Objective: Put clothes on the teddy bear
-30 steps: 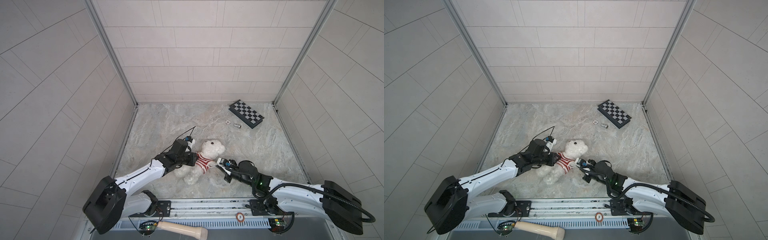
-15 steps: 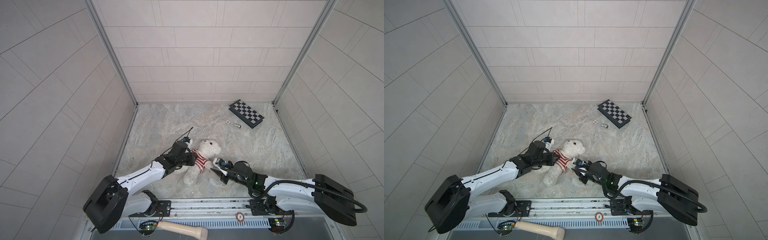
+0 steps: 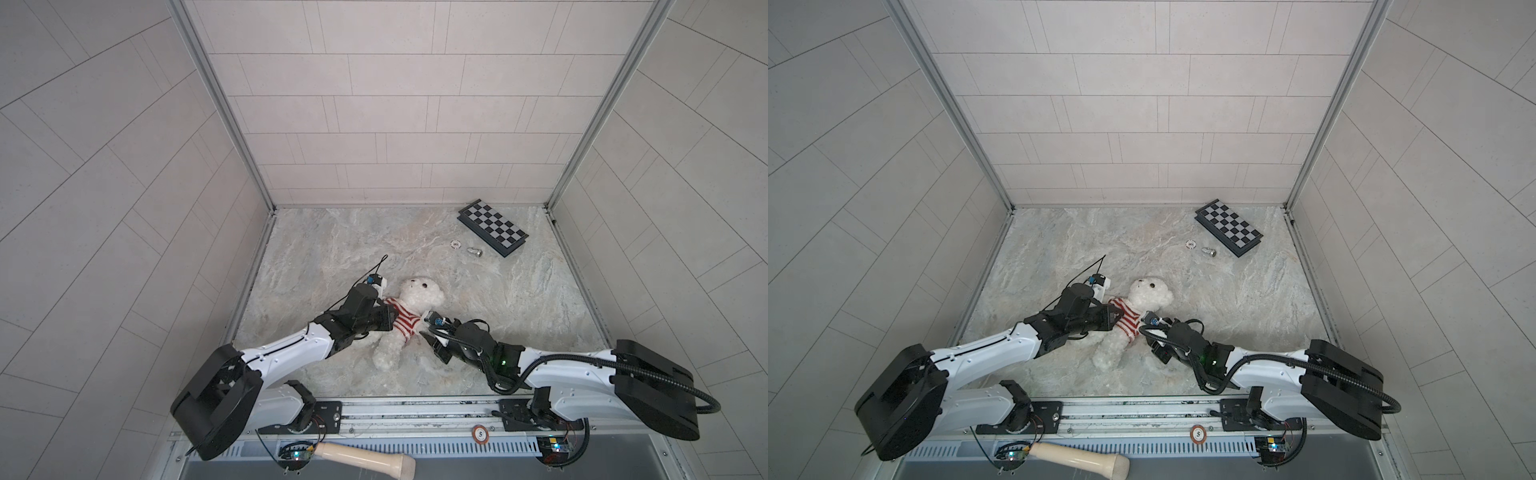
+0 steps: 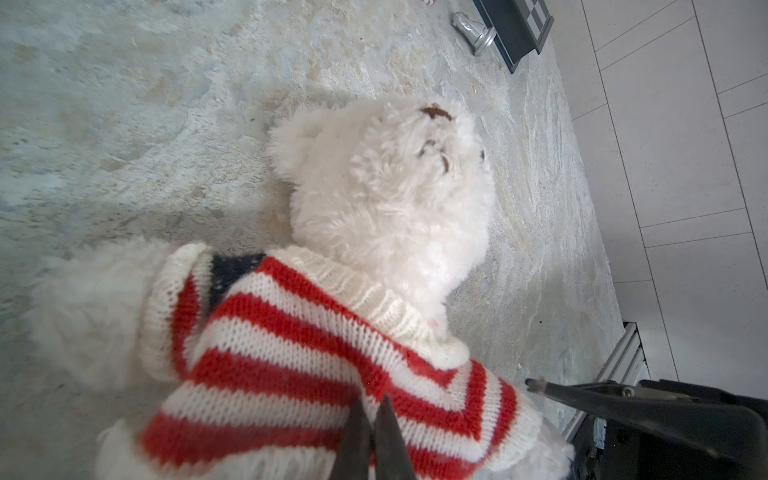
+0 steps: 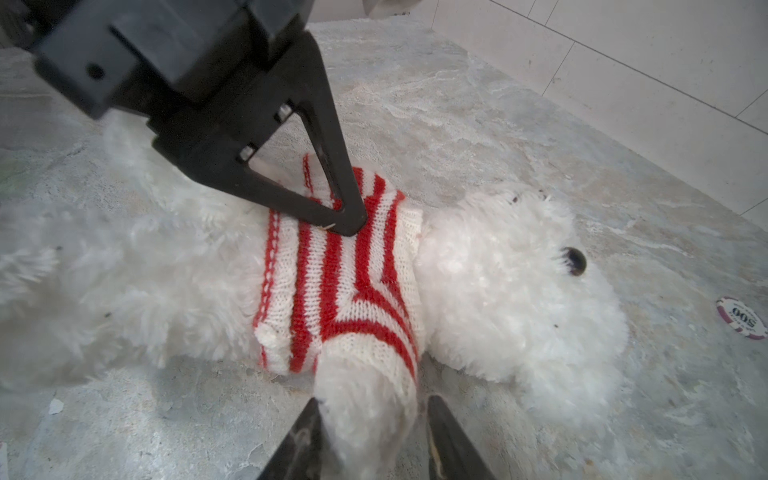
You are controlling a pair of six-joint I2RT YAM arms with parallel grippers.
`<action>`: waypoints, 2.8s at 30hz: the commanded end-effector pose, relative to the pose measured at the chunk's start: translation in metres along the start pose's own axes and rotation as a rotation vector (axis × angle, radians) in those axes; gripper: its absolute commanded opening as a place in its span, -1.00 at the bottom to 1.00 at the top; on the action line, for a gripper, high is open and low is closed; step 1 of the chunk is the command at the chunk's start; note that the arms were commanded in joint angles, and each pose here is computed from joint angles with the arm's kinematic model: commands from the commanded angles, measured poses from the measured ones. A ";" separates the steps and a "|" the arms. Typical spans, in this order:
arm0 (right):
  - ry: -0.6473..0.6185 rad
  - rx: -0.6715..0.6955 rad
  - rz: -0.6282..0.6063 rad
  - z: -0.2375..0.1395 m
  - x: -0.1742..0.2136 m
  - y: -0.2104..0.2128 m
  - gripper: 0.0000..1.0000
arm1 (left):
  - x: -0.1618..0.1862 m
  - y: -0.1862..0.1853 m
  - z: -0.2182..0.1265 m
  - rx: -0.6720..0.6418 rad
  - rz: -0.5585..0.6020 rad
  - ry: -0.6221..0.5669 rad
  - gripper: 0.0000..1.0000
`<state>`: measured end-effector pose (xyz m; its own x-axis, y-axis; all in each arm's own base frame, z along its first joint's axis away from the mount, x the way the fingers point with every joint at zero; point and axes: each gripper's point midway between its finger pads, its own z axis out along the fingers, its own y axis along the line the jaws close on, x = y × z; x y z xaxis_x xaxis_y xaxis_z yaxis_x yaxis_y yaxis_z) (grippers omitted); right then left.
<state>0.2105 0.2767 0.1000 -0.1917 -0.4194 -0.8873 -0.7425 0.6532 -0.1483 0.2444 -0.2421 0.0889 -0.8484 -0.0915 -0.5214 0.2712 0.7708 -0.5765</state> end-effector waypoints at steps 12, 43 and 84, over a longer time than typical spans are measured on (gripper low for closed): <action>-0.040 0.115 0.036 -0.023 0.007 -0.024 -1.00 | -0.003 0.028 -0.012 -0.083 -0.016 -0.033 -1.00; -0.043 0.009 0.022 -0.011 0.000 -0.006 -1.00 | 0.001 -0.033 -0.015 -0.021 0.228 0.100 -0.10; 0.014 0.121 0.088 -0.022 0.037 -0.030 -1.00 | -0.007 -0.025 0.009 -0.201 0.411 0.170 0.09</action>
<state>0.2087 0.2301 0.0784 -0.2684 -0.3819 -0.8844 -0.6555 0.7452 -0.1229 0.2437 -0.2728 0.1081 -0.7647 0.2885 -0.5762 0.5138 0.8126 -0.2750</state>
